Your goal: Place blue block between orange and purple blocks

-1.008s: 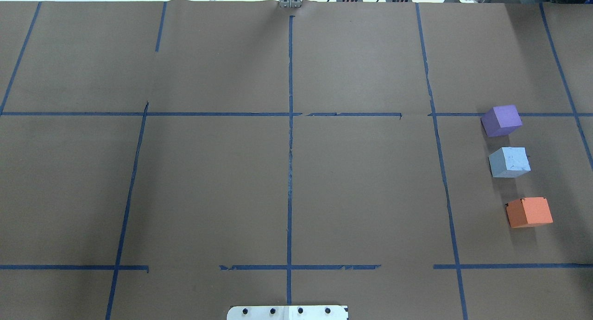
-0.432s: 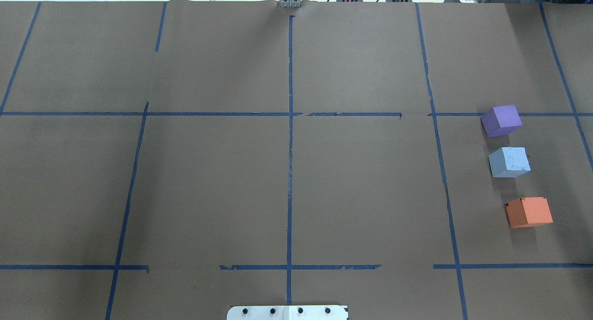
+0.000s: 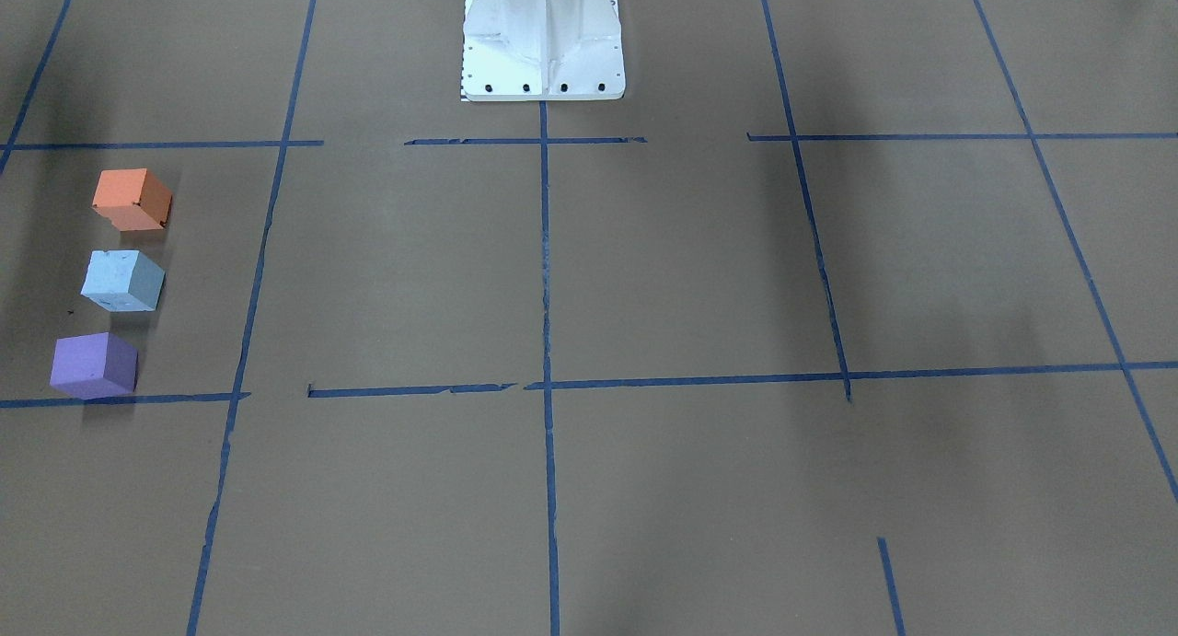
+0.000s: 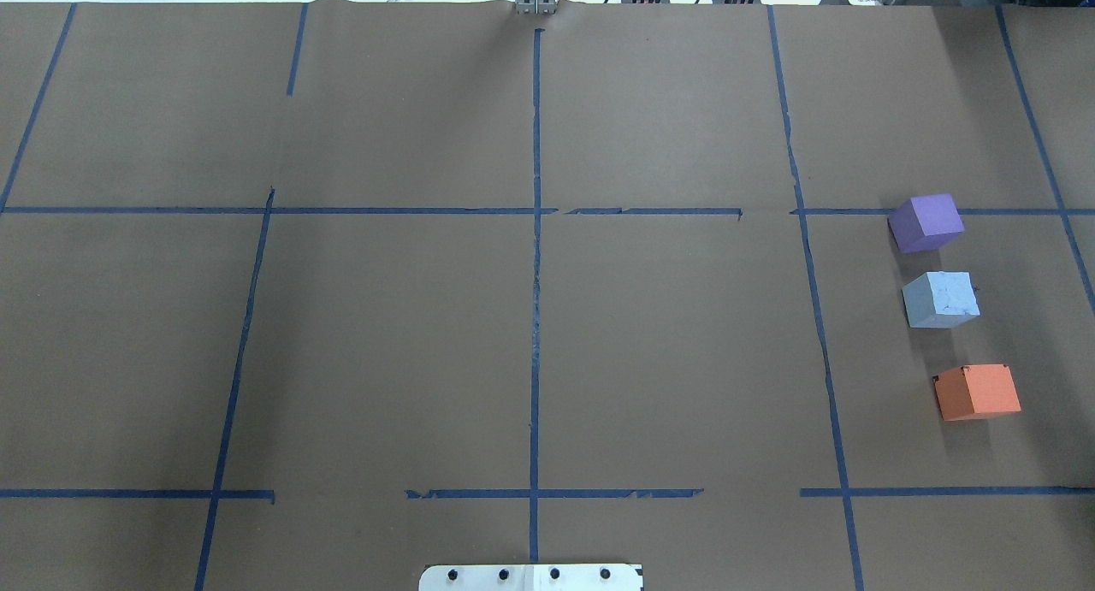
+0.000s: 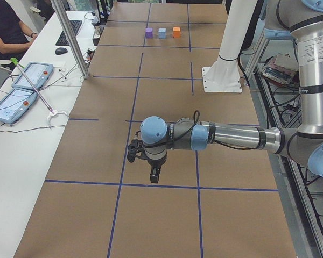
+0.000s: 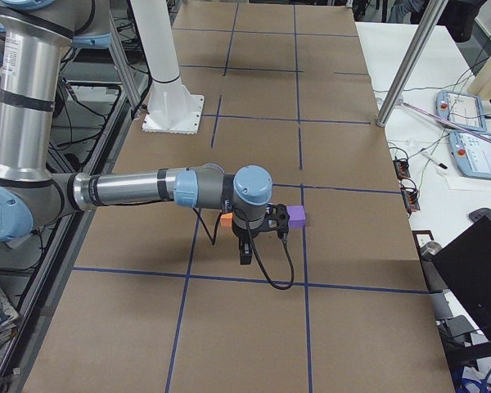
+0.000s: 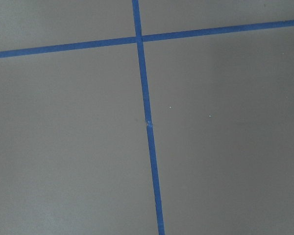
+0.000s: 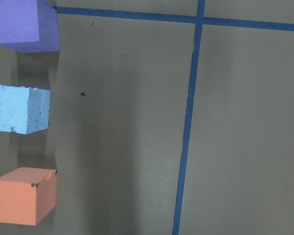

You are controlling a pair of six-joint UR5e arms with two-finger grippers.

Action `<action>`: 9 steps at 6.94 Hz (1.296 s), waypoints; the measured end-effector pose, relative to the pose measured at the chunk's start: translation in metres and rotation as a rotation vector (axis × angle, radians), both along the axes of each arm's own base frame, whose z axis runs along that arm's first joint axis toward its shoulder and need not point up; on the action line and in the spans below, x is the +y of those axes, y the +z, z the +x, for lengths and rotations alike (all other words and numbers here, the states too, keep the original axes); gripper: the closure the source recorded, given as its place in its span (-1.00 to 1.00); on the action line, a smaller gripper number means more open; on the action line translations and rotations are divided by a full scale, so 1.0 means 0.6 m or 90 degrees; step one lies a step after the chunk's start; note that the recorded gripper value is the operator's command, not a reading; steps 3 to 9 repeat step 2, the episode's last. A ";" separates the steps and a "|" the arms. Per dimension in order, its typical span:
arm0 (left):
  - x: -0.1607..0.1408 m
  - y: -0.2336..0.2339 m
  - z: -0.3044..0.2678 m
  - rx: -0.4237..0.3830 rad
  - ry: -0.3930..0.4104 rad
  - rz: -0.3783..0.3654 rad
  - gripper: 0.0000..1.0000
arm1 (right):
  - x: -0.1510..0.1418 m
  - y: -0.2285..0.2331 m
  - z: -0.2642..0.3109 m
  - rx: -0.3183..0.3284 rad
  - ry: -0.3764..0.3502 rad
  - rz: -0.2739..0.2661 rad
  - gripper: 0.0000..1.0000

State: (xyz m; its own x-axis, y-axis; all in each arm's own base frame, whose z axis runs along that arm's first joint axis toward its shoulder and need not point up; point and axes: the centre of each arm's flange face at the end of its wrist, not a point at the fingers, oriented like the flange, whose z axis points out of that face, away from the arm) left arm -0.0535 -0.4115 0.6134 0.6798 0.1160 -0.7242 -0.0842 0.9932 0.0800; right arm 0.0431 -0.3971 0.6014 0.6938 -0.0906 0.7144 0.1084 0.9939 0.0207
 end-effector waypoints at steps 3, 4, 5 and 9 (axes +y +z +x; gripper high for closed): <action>0.000 0.000 0.000 -0.004 0.000 -0.001 -1.00 | -0.001 -0.001 0.000 0.001 0.000 0.005 -1.00; 0.000 0.000 0.000 -0.004 0.000 -0.001 -1.00 | -0.001 -0.001 0.000 0.001 0.000 0.005 -1.00; 0.000 0.000 0.000 -0.004 0.000 -0.001 -1.00 | -0.001 -0.001 0.000 0.001 0.000 0.005 -1.00; 0.000 0.000 0.000 -0.004 0.000 -0.001 -1.00 | -0.001 -0.001 0.000 0.001 0.000 0.005 -1.00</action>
